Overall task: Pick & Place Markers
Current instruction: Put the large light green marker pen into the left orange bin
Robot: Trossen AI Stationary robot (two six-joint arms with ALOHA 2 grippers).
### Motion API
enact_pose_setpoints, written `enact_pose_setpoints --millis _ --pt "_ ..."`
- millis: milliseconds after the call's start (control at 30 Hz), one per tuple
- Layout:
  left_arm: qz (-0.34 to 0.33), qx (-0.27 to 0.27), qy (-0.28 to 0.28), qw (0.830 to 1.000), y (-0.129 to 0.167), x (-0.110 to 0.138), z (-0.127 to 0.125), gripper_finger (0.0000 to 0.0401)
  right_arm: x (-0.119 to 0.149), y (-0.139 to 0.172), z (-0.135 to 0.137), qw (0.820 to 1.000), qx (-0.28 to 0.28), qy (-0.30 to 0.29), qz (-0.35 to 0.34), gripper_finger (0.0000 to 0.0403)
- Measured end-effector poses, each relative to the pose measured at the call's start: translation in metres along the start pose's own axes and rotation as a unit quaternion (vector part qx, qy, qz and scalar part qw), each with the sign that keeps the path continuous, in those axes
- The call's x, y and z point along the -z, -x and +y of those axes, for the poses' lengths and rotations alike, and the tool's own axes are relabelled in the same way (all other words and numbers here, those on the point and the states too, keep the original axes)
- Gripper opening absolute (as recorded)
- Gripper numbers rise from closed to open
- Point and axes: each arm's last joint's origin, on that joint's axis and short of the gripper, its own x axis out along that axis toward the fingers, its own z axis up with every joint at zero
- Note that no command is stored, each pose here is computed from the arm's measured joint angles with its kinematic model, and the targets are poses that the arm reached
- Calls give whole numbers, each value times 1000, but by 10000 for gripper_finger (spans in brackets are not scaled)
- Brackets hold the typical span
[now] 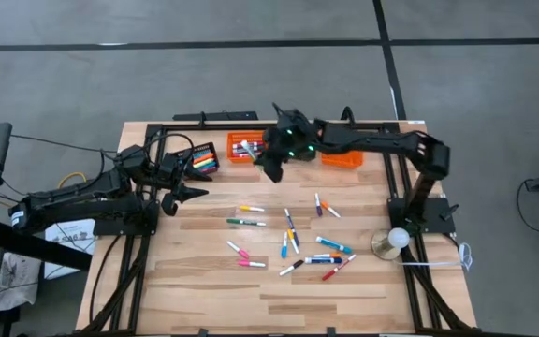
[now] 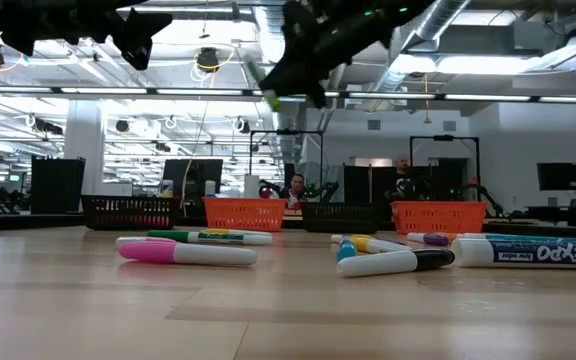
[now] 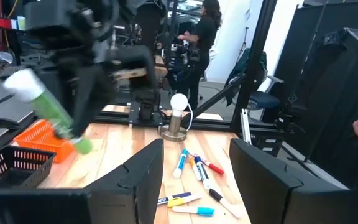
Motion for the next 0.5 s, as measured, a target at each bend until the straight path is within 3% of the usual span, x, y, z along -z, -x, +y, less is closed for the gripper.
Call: enact_pose_setpoints --millis 267,500 --pt "-2 -2 -1 1000 0 -1 0 184 -29 -20 -50 993 85 57 65 48" --pt "-1 -3 -3 1000 -2 0 2 184 -39 -37 -92 984 103 93 114 48"
